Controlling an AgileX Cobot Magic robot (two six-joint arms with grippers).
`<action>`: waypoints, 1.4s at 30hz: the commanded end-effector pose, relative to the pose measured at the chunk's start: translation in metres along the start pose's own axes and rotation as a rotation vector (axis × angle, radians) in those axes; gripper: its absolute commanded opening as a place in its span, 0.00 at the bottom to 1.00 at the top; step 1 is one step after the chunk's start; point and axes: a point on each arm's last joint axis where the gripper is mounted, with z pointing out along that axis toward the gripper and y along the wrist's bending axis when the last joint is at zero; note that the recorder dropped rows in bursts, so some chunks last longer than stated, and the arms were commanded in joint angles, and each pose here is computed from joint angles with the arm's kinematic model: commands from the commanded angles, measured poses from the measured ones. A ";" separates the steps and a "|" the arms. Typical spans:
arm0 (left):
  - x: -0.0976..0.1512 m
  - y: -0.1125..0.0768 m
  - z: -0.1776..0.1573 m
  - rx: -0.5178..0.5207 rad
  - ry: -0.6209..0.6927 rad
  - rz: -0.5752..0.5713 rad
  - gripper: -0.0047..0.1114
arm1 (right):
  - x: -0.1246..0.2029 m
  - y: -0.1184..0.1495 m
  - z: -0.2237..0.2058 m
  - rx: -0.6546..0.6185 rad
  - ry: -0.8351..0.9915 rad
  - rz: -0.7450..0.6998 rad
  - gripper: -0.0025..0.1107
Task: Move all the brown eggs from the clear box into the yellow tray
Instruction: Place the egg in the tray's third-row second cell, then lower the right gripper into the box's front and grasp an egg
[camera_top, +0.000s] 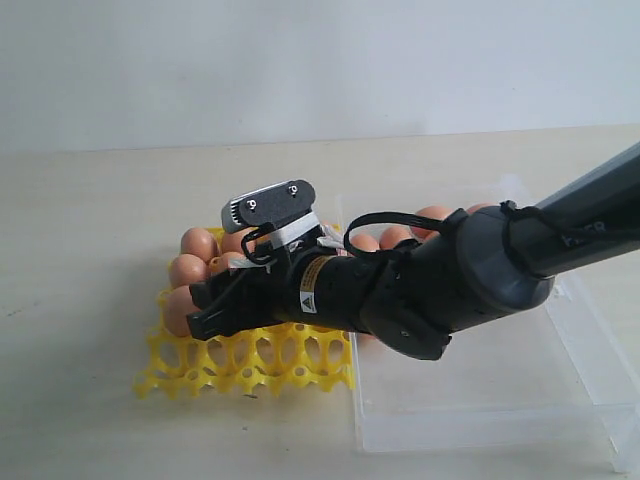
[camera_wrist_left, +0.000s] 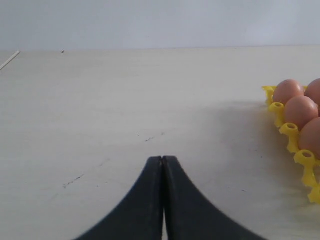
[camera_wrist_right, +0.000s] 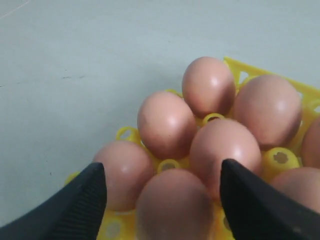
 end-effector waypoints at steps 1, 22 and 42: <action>-0.003 0.000 -0.001 0.007 -0.023 -0.009 0.04 | -0.005 -0.001 -0.004 0.005 -0.004 -0.014 0.60; -0.003 0.000 -0.001 0.007 -0.023 -0.009 0.04 | -0.062 -0.067 -0.130 0.426 0.332 0.231 0.13; -0.003 0.000 -0.001 0.007 -0.023 -0.009 0.04 | -0.010 -0.095 -0.074 0.441 0.390 0.493 0.56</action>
